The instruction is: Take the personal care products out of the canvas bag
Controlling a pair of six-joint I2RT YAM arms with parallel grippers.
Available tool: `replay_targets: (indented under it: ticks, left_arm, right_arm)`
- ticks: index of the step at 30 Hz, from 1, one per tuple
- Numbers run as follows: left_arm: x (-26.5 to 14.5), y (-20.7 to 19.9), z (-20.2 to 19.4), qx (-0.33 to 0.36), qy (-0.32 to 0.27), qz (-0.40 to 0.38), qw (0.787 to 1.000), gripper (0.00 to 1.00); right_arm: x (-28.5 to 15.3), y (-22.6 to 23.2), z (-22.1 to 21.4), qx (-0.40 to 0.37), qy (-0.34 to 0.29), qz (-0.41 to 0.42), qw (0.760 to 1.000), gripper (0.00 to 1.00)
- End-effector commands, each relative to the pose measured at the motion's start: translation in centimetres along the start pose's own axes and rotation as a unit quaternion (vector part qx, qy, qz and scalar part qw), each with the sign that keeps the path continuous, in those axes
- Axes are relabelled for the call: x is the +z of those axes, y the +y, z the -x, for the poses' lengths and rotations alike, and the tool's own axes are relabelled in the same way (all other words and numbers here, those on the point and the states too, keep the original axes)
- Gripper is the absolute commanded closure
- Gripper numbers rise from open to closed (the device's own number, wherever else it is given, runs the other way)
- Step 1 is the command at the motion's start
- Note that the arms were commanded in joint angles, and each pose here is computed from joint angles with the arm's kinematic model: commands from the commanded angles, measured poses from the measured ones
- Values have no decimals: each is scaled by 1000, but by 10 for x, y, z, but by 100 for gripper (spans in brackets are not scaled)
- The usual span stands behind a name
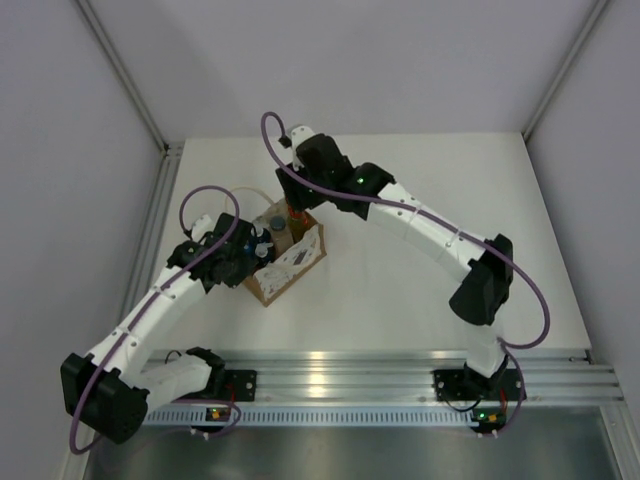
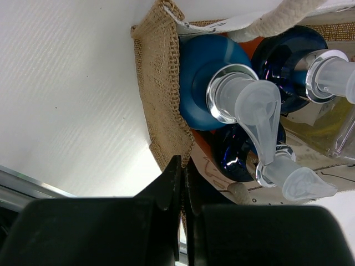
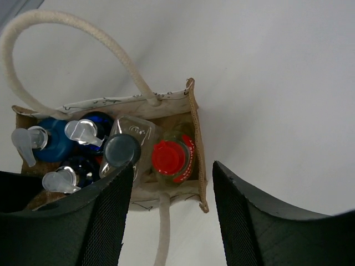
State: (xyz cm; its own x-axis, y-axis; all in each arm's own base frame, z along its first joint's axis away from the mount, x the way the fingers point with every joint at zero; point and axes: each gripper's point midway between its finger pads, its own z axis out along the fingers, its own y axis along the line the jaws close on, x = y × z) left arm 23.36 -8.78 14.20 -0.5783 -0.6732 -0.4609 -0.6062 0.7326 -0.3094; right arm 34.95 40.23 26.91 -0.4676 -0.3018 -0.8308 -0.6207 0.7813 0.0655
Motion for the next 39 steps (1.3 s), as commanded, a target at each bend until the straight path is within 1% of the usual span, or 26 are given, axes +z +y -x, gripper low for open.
replay_targets:
  ticks: [1, 6, 11, 15, 17, 23, 27, 28, 32, 36, 37, 39]
  left_arm:
    - [5, 13, -15, 11, 28, 20, 999, 100]
    - [5, 13, -16, 11, 30, 20, 999, 100]
    - [6, 14, -16, 11, 30, 20, 999, 100]
    - [7, 15, -16, 12, 29, 23, 999, 100]
    - [7, 15, -16, 10, 29, 24, 999, 100]
    - [7, 14, -15, 11, 27, 23, 999, 100]
    - [7, 15, -15, 11, 28, 25, 999, 100]
    - [8, 14, -15, 11, 28, 25, 999, 100]
    - [7, 15, -15, 13, 28, 25, 999, 100]
    - [7, 15, -15, 12, 27, 24, 999, 100]
    - [6, 14, -15, 12, 27, 23, 999, 100]
    - [6, 14, -15, 13, 28, 22, 999, 100]
  right_arm:
    - [9, 10, 1, -4, 2, 12, 1000, 42]
    - [26, 9, -13, -11, 21, 4, 1000, 43]
    - [34, 11, -21, -16, 31, 5, 999, 46]
    - [38, 12, -25, -19, 35, 5, 999, 51]
    - [39, 13, -25, -19, 36, 6, 999, 56]
    - [39, 15, -32, -23, 45, 6, 999, 60]
    - [40, 19, -36, -24, 51, 9, 998, 70]
    - [41, 20, -37, -25, 52, 11, 998, 76]
    - [39, 23, -35, -23, 49, 12, 998, 90]
    - [32, 24, -26, -22, 38, 12, 999, 96]
    - [30, 24, -23, -22, 34, 10, 999, 99]
    - [22, 22, -9, -19, 15, 7, 1000, 100]
